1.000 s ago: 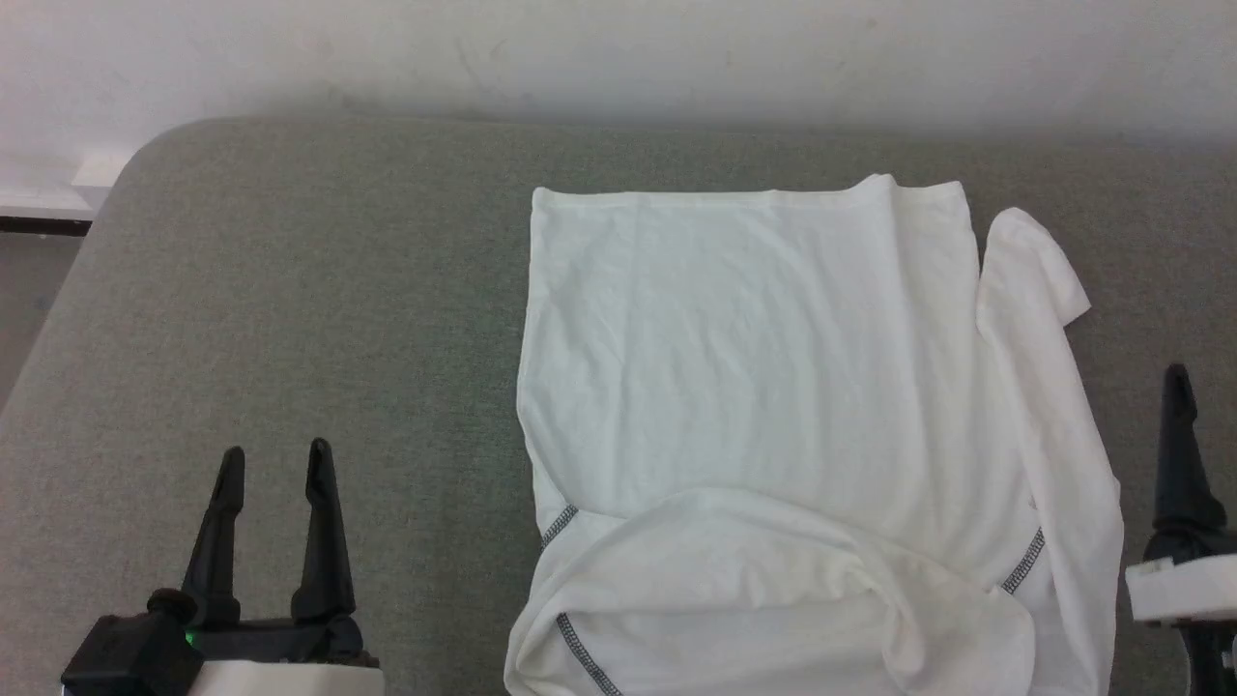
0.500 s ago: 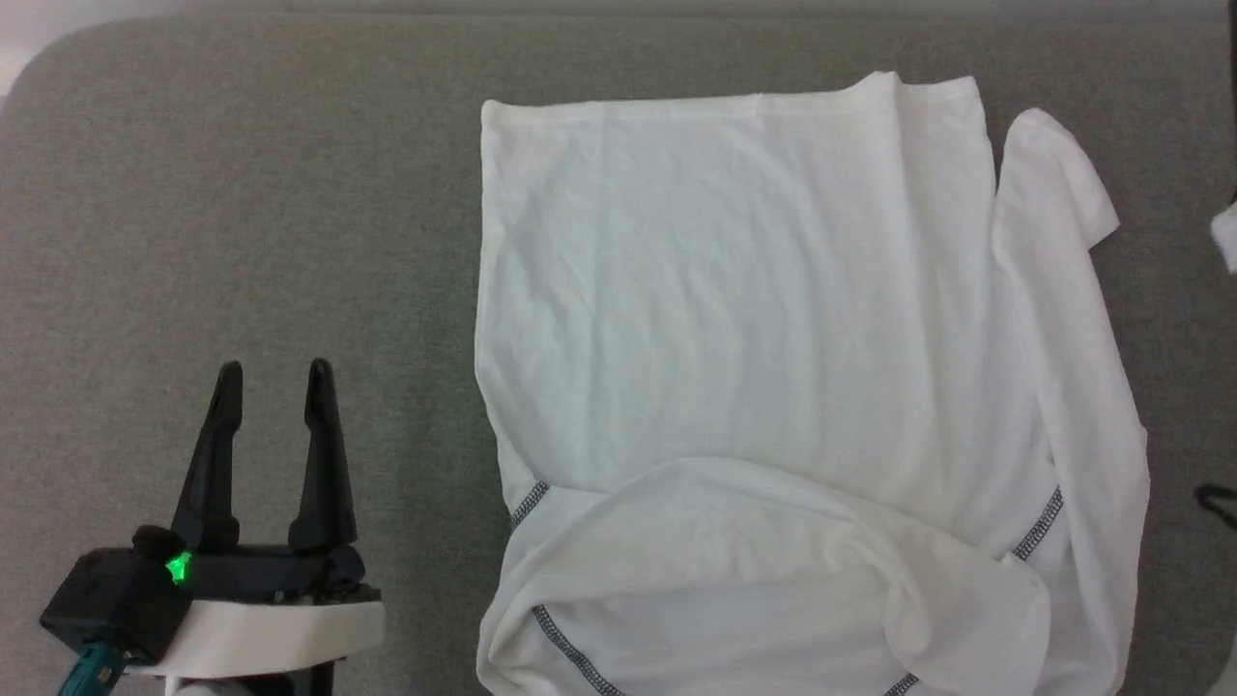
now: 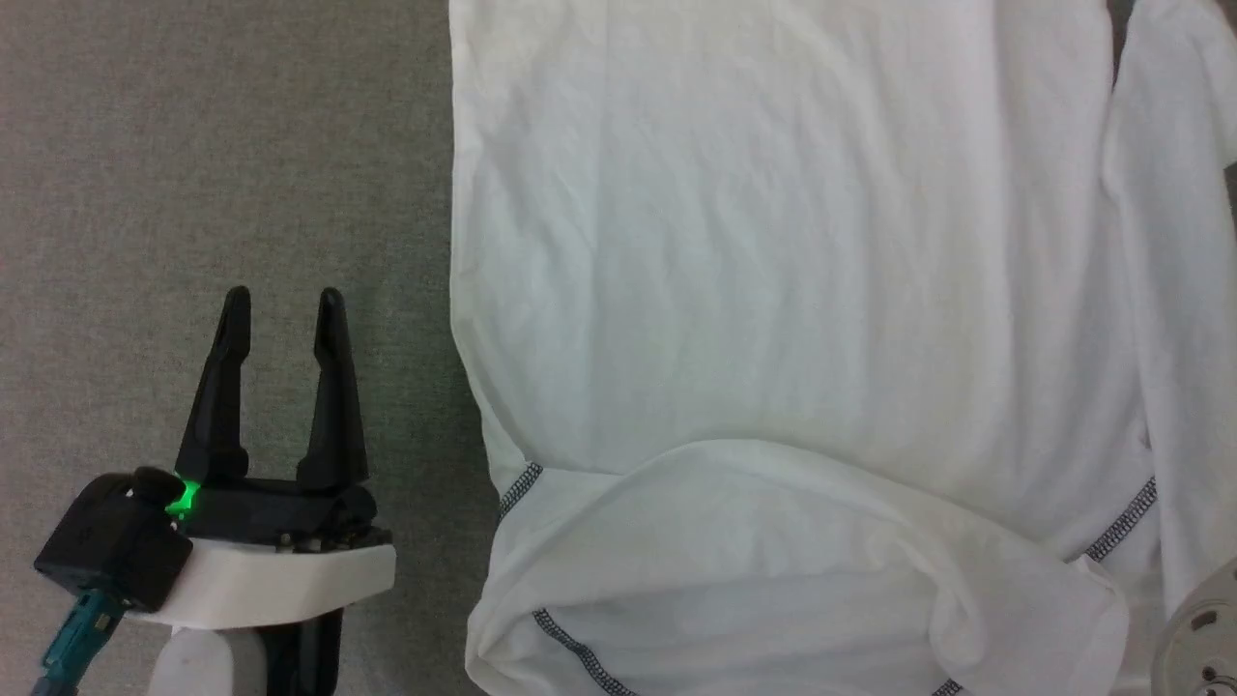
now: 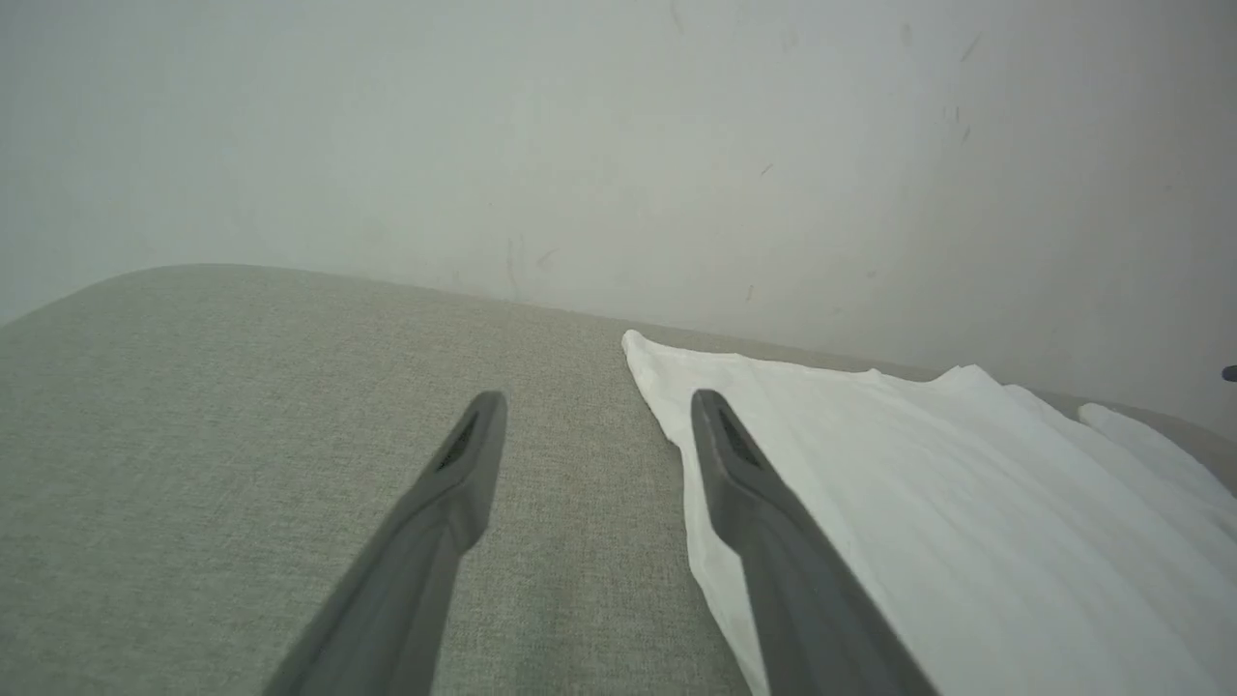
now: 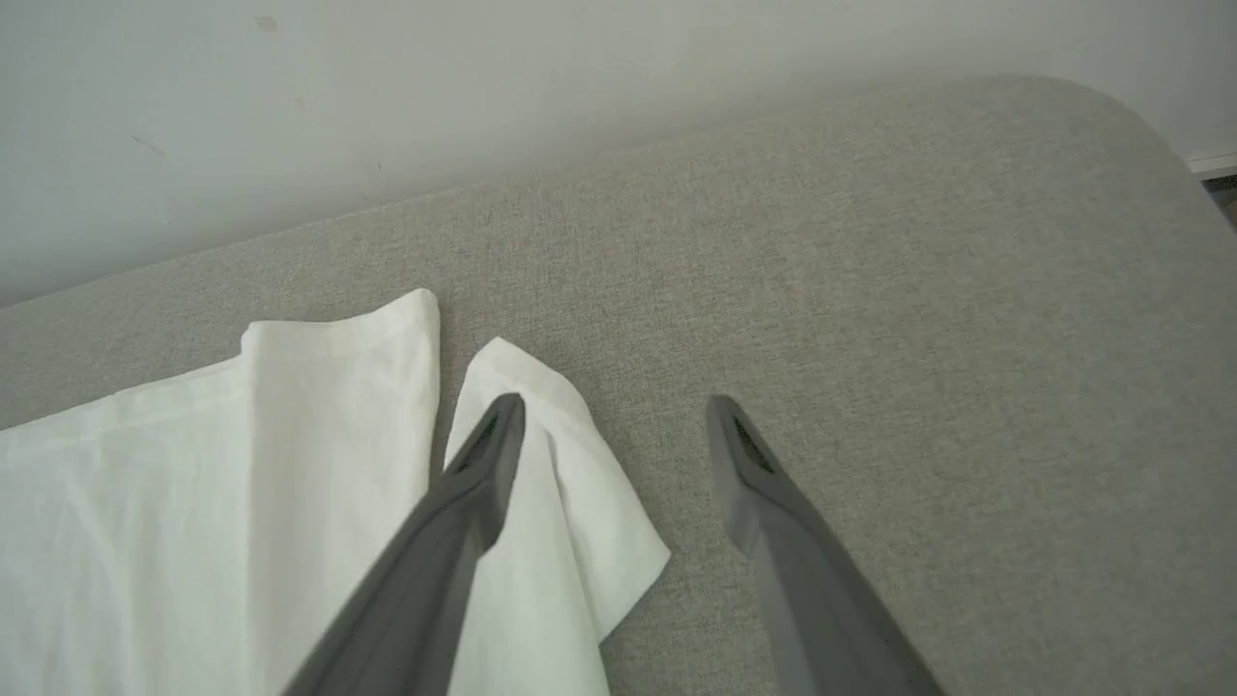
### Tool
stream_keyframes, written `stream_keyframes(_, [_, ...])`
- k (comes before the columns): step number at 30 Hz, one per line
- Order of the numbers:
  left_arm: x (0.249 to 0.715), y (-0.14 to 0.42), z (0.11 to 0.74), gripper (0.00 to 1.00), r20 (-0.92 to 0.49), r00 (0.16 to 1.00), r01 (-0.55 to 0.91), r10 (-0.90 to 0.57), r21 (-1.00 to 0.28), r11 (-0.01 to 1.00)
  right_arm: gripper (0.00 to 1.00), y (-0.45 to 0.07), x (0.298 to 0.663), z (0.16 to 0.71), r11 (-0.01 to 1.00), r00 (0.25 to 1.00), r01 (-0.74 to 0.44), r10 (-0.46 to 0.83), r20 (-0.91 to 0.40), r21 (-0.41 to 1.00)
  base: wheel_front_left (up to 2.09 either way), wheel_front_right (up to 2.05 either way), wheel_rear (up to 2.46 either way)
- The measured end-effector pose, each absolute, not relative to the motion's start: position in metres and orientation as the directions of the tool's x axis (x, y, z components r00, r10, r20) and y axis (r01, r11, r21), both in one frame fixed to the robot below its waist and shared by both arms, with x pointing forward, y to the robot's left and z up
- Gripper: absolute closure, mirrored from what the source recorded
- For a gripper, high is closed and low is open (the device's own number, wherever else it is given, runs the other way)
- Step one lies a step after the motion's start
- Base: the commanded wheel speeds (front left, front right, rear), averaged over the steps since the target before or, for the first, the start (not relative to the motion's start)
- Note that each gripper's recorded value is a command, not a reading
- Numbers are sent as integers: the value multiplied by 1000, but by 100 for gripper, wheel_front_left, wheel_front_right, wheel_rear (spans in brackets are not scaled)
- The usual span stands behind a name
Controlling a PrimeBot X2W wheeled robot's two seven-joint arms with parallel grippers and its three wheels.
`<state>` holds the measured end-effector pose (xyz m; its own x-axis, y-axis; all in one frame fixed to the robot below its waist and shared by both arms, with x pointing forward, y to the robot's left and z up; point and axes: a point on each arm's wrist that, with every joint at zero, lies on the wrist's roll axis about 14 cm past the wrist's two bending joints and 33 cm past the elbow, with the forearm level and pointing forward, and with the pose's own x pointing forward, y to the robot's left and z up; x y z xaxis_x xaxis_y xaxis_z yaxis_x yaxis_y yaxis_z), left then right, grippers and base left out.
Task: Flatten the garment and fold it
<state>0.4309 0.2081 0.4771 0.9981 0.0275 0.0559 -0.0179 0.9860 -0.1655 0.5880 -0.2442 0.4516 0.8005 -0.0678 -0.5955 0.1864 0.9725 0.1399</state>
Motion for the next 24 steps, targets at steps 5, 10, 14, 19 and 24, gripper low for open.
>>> stream_keyframes(5, [438, 210, 458, 0, 14, 999, -27, 30, -163, 986, 0, -234, 585, 403, 963, 716, 211, -35, -697, 169, 0, 0, 0])
stream_keyframes(10, [444, 212, 443, 0, -16, 999, -36, 34, -158, 987, 0, -227, 586, 371, 964, 674, 213, -26, -738, 161, 0, 0, 0])
stream_keyframes(14, [444, 214, 434, 0, -40, 999, -39, 33, -151, 988, 100, -225, 591, 365, 965, 671, 208, -22, -741, 160, 0, 0, 0])
stream_keyframes(19, [442, 214, 434, 0, -44, 998, -42, 36, -152, 987, 100, -219, 594, 374, 968, 698, 187, -13, -716, 165, 0, 0, 0])
stream_keyframes(24, [440, 213, 449, 0, -9, 999, -35, 34, -150, 988, 100, -227, 598, 410, 961, 788, 193, -33, -615, 196, 0, 0, 0])
